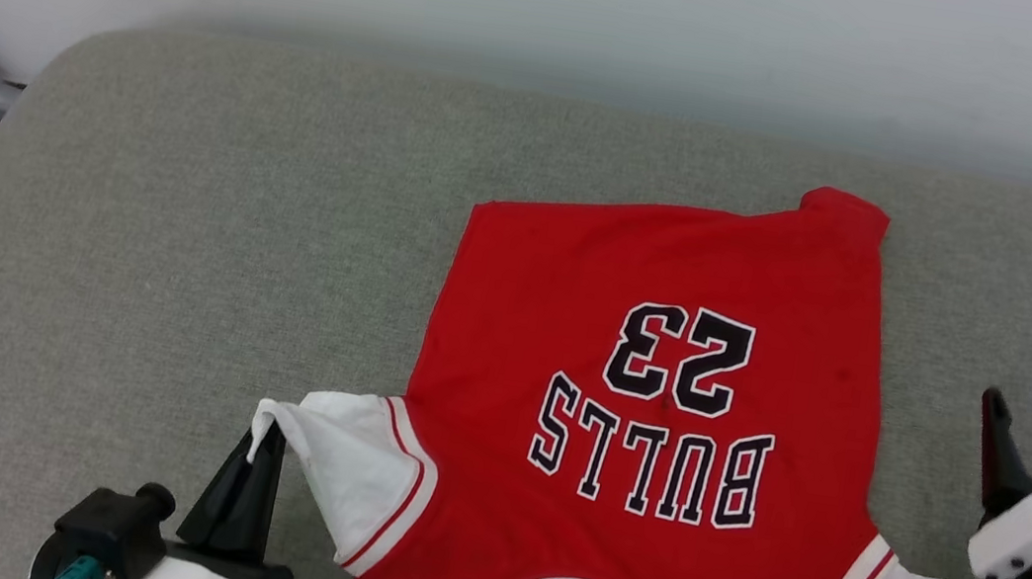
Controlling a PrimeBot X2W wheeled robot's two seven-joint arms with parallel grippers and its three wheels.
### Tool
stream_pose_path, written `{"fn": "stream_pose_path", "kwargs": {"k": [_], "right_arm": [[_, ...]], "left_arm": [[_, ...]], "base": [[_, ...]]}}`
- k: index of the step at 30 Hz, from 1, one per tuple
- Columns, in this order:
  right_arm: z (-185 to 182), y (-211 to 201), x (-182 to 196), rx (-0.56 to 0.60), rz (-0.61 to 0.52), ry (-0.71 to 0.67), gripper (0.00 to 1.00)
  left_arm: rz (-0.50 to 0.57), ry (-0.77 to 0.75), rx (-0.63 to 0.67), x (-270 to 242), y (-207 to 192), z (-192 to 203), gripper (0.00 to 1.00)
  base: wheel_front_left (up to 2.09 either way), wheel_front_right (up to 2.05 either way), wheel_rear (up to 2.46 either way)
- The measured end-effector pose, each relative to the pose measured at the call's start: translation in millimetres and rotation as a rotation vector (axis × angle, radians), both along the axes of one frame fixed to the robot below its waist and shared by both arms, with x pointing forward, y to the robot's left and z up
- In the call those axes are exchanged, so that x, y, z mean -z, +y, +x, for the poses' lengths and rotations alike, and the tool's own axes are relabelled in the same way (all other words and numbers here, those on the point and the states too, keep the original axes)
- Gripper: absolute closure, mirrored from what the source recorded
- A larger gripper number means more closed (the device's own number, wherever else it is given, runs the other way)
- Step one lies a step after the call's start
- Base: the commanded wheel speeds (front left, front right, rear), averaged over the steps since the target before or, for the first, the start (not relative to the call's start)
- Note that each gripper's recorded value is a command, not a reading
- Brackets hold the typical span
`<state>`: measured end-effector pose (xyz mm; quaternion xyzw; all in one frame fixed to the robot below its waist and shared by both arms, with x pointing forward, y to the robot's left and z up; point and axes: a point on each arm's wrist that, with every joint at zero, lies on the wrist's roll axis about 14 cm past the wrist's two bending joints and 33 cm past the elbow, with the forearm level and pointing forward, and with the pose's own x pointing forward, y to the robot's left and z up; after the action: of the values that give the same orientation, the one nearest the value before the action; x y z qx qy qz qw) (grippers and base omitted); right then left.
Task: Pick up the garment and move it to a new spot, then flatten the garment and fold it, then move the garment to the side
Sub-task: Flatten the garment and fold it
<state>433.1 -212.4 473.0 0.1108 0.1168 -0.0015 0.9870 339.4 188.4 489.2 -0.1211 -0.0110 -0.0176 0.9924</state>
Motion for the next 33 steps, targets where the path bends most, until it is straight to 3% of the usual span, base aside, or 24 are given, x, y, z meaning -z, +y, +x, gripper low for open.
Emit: {"fn": "stream_pose_path", "kwargs": {"k": [9,16,21,28,29,30,31,33], "right_arm": [[112,25,22,-0.106,-0.018,0.197,0.0],[166,46,55,-0.167,-0.058,0.424,0.0],[186,60,83,-0.205,-0.096,0.567,0.0],[176,65,130,-0.228,-0.105,0.803,0.0],[175,65,133,-0.227,-0.1,0.831,0.23],[173,64,135,-0.227,-0.104,0.853,0.67],[172,64,136,-0.224,-0.091,0.866,1.0],[170,63,136,-0.222,-0.089,0.881,1.0]], "left_arm": [[0.029,-0.014,-0.013,-2,3,32,1.0],[0.035,0.006,-0.024,7,6,48,1.0],[0.031,0.026,-0.028,15,8,59,1.0],[0.033,0.056,-0.042,27,14,66,1.0],[0.035,0.06,-0.043,28,14,66,1.0],[0.038,0.064,-0.043,29,15,66,1.0],[0.041,0.065,-0.043,29,16,66,1.0],[0.048,0.066,-0.038,30,16,67,1.0]], "base": [[0.0,0.0,0.0],[0.0,0.0,0.0],[0.0,0.0,0.0],[0.0,0.0,0.0],[0.0,0.0,0.0],[0.0,0.0,0.0],[0.0,0.0,0.0],[0.0,0.0,0.0]]}}
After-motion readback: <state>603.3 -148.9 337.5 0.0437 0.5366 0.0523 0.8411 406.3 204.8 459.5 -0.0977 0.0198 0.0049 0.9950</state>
